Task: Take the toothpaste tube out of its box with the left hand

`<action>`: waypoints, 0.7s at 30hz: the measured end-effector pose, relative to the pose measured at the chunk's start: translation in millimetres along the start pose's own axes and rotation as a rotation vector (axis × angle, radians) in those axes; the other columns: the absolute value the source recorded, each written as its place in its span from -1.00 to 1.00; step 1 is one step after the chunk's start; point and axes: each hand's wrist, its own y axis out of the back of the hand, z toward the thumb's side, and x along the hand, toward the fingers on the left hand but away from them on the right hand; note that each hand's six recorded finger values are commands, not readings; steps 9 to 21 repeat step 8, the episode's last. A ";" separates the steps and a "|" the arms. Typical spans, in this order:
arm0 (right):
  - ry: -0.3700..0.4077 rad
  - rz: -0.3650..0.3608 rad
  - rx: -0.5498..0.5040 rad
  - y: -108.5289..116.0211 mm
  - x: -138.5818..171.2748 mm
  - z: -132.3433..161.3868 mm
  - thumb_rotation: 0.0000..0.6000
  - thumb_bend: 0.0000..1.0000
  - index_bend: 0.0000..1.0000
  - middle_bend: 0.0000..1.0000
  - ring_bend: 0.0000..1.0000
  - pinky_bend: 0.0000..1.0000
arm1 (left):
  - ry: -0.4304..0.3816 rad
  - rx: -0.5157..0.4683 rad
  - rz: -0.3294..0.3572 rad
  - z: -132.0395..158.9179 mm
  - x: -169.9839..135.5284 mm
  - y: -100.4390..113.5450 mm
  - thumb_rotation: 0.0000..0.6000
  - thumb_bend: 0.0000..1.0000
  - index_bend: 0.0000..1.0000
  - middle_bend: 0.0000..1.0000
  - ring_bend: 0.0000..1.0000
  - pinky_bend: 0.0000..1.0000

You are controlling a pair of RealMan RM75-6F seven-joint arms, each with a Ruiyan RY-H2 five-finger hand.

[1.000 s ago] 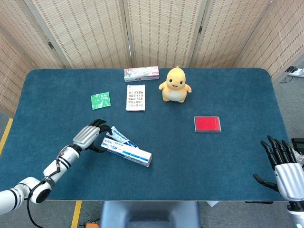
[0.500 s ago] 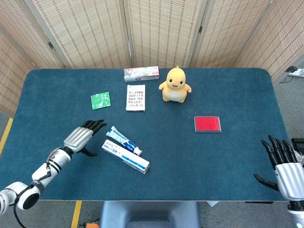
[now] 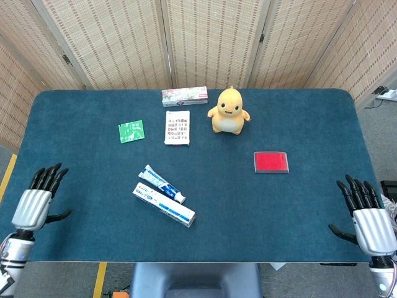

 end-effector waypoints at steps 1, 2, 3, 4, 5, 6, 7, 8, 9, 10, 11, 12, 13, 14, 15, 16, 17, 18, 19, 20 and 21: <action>-0.002 0.004 0.003 -0.9 -1.0 0.4 1.00 -0.79 -1.00 -1.00 -1.00 -1.00 | 0.005 0.017 0.012 -1.0 -7.9 1.0 1.00 -0.67 -1.00 -1.00 -1.00 -1.00; -0.002 0.006 0.006 -1.6 -1.9 1.4 1.00 -0.79 -1.00 -1.00 -1.00 -1.00 | 0.003 0.031 0.022 -0.5 -13.9 2.2 1.00 -0.67 -1.00 -1.00 -1.00 -1.00; -0.001 0.007 0.006 -1.8 -2.3 2.3 1.00 -0.79 -1.00 -1.00 -1.00 -1.00 | -0.003 0.041 0.027 1.4 -18.7 3.2 1.00 -0.67 -1.00 -1.00 -1.00 -1.00; 0.000 0.007 0.006 -1.8 -2.3 3.1 1.00 -0.79 -1.00 -1.00 -1.00 -1.00 | -0.007 0.041 0.024 2.5 -20.9 3.0 1.00 -0.67 -1.00 -1.00 -1.00 -1.00; 0.003 0.007 0.007 -1.8 -1.8 3.8 1.00 -0.79 -1.00 -1.00 -1.00 -1.00 | -0.010 0.035 0.014 3.3 -22.5 2.0 1.00 -0.67 -1.00 -1.00 -1.00 -1.00; 0.005 0.008 0.007 -1.8 -1.2 4.2 1.00 -0.79 -1.00 -1.00 -1.00 -1.00 | -0.013 0.025 -0.004 4.4 -24.5 0.0 1.00 -0.67 -1.00 -1.00 -1.00 -1.00; 0.006 0.008 0.006 -1.7 -0.8 4.2 1.00 -0.79 -1.00 -1.00 -1.00 -1.00 | -0.016 0.017 -0.019 5.5 -25.9 -1.6 1.00 -0.67 -0.99 -1.00 -1.00 -1.00; 0.007 0.008 0.005 -1.5 -0.4 4.2 1.00 -0.79 -1.00 -1.00 -1.00 -1.00 | -0.019 0.011 -0.031 7.1 -27.2 -3.0 1.00 -0.67 -0.99 -1.00 -1.00 -1.00; 0.007 0.008 0.005 -1.5 -0.4 4.2 1.00 -0.79 -1.00 -1.00 -1.00 -1.00 | -0.019 0.011 -0.031 7.1 -27.2 -3.0 1.00 -0.67 -0.99 -1.00 -1.00 -1.00; 0.007 0.008 0.005 -1.5 -0.4 4.2 1.00 -0.79 -1.00 -1.00 -1.00 -1.00 | -0.019 0.011 -0.031 7.1 -27.2 -3.0 1.00 -0.67 -0.99 -1.00 -1.00 -1.00; 0.007 0.008 0.005 -1.5 -0.4 4.2 1.00 -0.79 -1.00 -1.00 -1.00 -1.00 | -0.019 0.011 -0.031 7.1 -27.2 -3.0 1.00 -0.67 -0.99 -1.00 -1.00 -1.00; 0.007 0.008 0.005 -1.5 -0.4 4.2 1.00 -0.79 -1.00 -1.00 -1.00 -1.00 | -0.019 0.011 -0.031 7.1 -27.2 -3.0 1.00 -0.67 -0.99 -1.00 -1.00 -1.00; 0.007 0.008 0.005 -1.5 -0.4 4.2 1.00 -0.79 -1.00 -1.00 -1.00 -1.00 | -0.019 0.011 -0.031 7.1 -27.2 -3.0 1.00 -0.67 -0.99 -1.00 -1.00 -1.00; 0.007 0.008 0.005 -1.5 -0.4 4.2 1.00 -0.79 -1.00 -1.00 -1.00 -1.00 | -0.019 0.011 -0.031 7.1 -27.2 -3.0 1.00 -0.67 -0.99 -1.00 -1.00 -1.00; 0.007 0.008 0.005 -1.5 -0.4 4.2 1.00 -0.79 -1.00 -1.00 -1.00 -1.00 | -0.019 0.011 -0.031 7.1 -27.2 -3.0 1.00 -0.67 -0.99 -1.00 -1.00 -1.00; 0.007 0.008 0.005 -1.5 -0.4 4.2 1.00 -0.79 -1.00 -1.00 -1.00 -1.00 | -0.019 0.011 -0.031 7.1 -27.2 -3.0 1.00 -0.67 -0.99 -1.00 -1.00 -1.00; 0.007 0.008 0.005 -1.5 -0.4 4.2 1.00 -0.79 -1.00 -1.00 -1.00 -1.00 | -0.019 0.011 -0.031 7.1 -27.2 -3.0 1.00 -0.67 -0.99 -1.00 -1.00 -1.00; 0.007 0.008 0.005 -1.5 -0.4 4.2 1.00 -0.79 -1.00 -1.00 -1.00 -1.00 | -0.019 0.011 -0.031 7.1 -27.2 -3.0 1.00 -0.67 -0.99 -1.00 -1.00 -1.00; 0.007 0.008 0.005 -1.5 -0.4 4.2 1.00 -0.79 -1.00 -1.00 -1.00 -1.00 | -0.019 0.011 -0.031 7.1 -27.2 -3.0 1.00 -0.67 -0.99 -1.00 -1.00 -1.00; 0.007 0.008 0.005 -1.5 -0.4 4.2 1.00 -0.79 -1.00 -1.00 -1.00 -1.00 | -0.019 0.011 -0.031 7.1 -27.2 -3.0 1.00 -0.67 -0.99 -1.00 -1.00 -1.00; 0.007 0.008 0.005 -1.5 -0.4 4.2 1.00 -0.79 -1.00 -1.00 -1.00 -1.00 | -0.019 0.011 -0.031 7.1 -27.2 -3.0 1.00 -0.67 -0.99 -1.00 -1.00 -1.00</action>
